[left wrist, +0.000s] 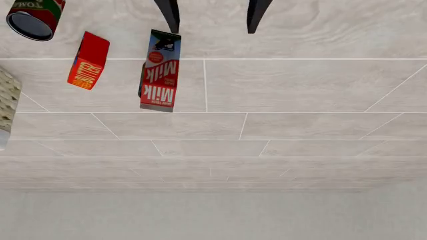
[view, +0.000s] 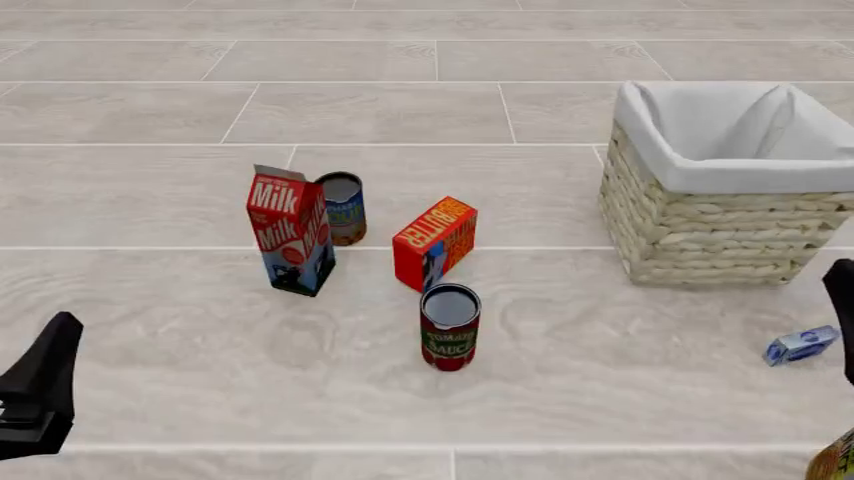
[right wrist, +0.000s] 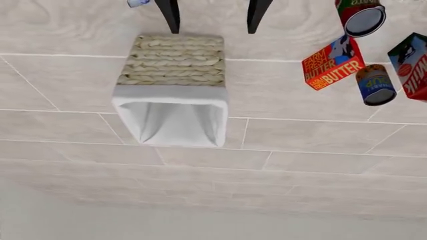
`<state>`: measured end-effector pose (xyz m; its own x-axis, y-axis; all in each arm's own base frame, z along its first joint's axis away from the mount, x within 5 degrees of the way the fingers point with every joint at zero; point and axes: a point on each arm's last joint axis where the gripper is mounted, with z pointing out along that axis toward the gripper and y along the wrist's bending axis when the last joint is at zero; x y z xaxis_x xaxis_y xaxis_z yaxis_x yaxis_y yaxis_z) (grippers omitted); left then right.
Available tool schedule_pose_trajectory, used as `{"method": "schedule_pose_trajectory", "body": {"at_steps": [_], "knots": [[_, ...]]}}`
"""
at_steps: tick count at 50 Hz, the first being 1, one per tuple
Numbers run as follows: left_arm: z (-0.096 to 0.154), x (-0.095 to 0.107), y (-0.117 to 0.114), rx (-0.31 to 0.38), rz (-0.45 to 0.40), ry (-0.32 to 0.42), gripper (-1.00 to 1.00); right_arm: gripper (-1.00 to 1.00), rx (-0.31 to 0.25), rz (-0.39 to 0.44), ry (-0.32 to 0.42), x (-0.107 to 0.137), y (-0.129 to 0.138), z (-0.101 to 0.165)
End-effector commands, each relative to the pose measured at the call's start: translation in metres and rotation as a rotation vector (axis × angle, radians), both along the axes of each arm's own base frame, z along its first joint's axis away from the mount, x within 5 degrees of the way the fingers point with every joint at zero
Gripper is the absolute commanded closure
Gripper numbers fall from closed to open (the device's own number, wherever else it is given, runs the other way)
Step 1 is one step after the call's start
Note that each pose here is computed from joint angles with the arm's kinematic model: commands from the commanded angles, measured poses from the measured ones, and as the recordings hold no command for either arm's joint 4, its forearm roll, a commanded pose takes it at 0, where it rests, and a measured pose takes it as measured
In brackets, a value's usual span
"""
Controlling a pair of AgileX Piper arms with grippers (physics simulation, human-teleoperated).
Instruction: Pick the cream cheese and place it in the basket.
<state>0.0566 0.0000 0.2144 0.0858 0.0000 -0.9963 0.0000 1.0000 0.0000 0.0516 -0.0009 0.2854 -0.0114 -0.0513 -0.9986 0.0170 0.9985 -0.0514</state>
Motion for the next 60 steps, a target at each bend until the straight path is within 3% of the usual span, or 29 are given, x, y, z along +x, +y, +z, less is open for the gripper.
{"method": "schedule_pose_trajectory", "body": {"at_steps": [1, 7, 11, 16, 19, 21, 25, 33, 41, 47, 52, 60], "knots": [[0.000, 0.000, 0.000, 0.000, 0.000, 0.000, -1.00, -1.00, -0.005, -0.030, 0.050, -0.001, -0.002, 0.012], [0.000, 0.000, 0.000, 0.000, 0.000, 0.000, -1.00, -1.00, 0.007, -0.066, 0.045, -0.004, -0.003, 0.026], [0.000, 0.000, 0.000, 0.000, 0.000, 0.000, -1.00, -1.00, 0.014, -0.118, 0.083, 0.002, -0.006, 0.032], [0.000, 0.000, 0.000, 0.000, 0.000, 0.000, -1.00, -1.00, -0.006, -0.117, 0.095, 0.001, -0.006, 0.037], [0.000, 0.000, 0.000, 0.000, 0.000, 0.000, -1.00, -1.00, -0.006, -0.124, 0.110, 0.001, -0.007, 0.041], [0.000, 0.000, 0.000, 0.000, 0.000, 0.000, -1.00, -1.00, 0.030, -0.136, 0.128, 0.004, -0.008, 0.044], [0.000, 0.000, 0.000, 0.000, 0.000, 0.000, -1.00, -1.00, 0.016, -0.135, 0.152, 0.006, -0.008, 0.049], [0.000, 0.000, 0.000, 0.000, 0.000, 0.000, -1.00, -1.00, 0.042, -0.186, 0.239, 0.016, -0.013, 0.052], [0.000, 0.000, 0.000, 0.000, 0.000, 0.000, -1.00, -1.00, 0.041, -0.193, 0.282, 0.022, -0.015, 0.051], [0.000, 0.000, 0.000, 0.000, 0.000, 0.000, -1.00, -1.00, 0.058, -0.211, 0.377, 0.042, -0.021, 0.041], [0.000, 0.000, 0.000, 0.000, 0.000, 0.000, -1.00, -1.00, 0.020, -0.224, 0.390, 0.045, -0.024, 0.049], [0.000, 0.000, 0.000, 0.000, 0.000, 0.000, -1.00, -1.00, 0.009, -0.225, 0.436, 0.053, -0.027, 0.063]]}}
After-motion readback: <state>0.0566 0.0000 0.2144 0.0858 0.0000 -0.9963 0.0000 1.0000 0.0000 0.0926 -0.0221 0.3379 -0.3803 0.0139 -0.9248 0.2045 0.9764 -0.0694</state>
